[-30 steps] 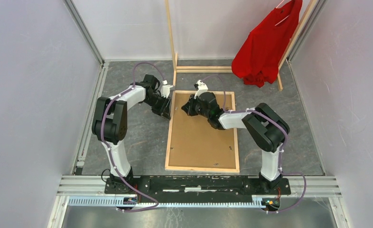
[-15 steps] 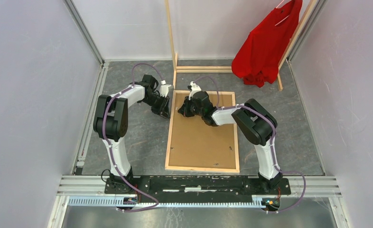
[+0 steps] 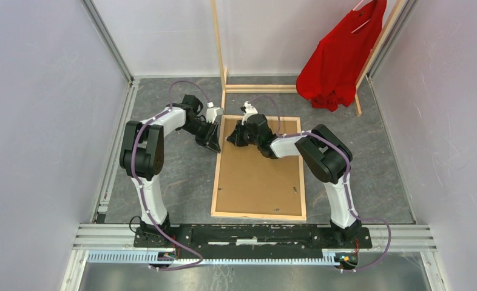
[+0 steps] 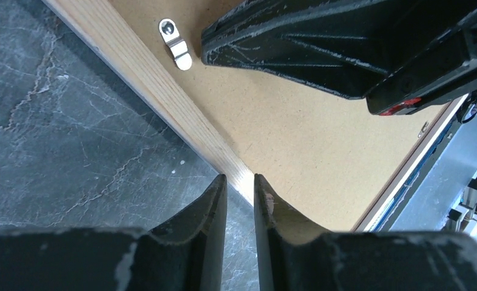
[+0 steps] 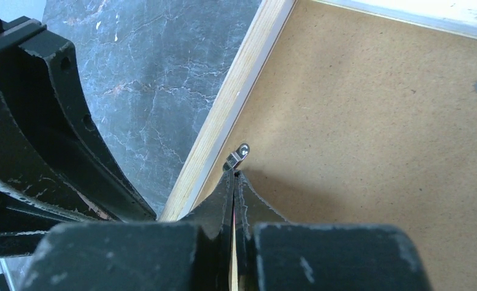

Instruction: Put the photo into the frame

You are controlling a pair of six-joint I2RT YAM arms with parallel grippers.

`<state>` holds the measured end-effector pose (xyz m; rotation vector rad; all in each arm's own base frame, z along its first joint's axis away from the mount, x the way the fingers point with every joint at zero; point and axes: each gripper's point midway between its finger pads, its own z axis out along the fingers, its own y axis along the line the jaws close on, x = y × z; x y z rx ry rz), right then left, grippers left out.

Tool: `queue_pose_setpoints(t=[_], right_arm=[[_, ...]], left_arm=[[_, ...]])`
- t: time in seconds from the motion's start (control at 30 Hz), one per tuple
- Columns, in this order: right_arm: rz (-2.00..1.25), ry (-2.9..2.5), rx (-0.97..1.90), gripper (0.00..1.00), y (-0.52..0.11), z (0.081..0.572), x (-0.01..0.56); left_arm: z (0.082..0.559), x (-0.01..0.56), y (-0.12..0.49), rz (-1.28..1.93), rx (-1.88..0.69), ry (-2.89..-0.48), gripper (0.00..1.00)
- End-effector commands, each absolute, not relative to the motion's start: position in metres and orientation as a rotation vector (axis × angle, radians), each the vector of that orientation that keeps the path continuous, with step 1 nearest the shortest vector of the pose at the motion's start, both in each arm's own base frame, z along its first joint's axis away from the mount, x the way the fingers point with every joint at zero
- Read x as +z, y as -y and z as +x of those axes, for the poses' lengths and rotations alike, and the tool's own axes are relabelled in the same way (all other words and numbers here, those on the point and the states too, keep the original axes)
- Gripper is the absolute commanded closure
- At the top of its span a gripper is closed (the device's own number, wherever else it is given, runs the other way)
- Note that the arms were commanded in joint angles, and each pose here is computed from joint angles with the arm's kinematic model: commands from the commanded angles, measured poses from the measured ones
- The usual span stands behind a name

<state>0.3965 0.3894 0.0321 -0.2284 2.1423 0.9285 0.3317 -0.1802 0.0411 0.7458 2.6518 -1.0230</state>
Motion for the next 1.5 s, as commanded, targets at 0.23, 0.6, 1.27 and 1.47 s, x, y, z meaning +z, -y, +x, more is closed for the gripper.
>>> queue_pose_setpoints(t=[0.23,0.6,1.27,1.47], right_arm=[[-0.213,-2.143,0.933,1.0,-0.384,0.404,0.027],[-0.215,-2.147,0.975,1.0,-0.389,0.399,0.025],[-0.165,-2.171,1.035,1.0,-0.396,0.394,0.014],[-0.149,-2.172,1.033,1.0,-0.398,0.393,0.012]], left_arm=[[0.34,0.025,0.177,0.751,-0.971,-2.671,0.81],[0.338,0.015,0.174,0.756,-0.949,-2.692,0.83],[0.338,0.015,0.174,0.764,-0.951,-2.687,0.83],[0.339,0.016,0.174,0.765,-0.952,-2.683,0.83]])
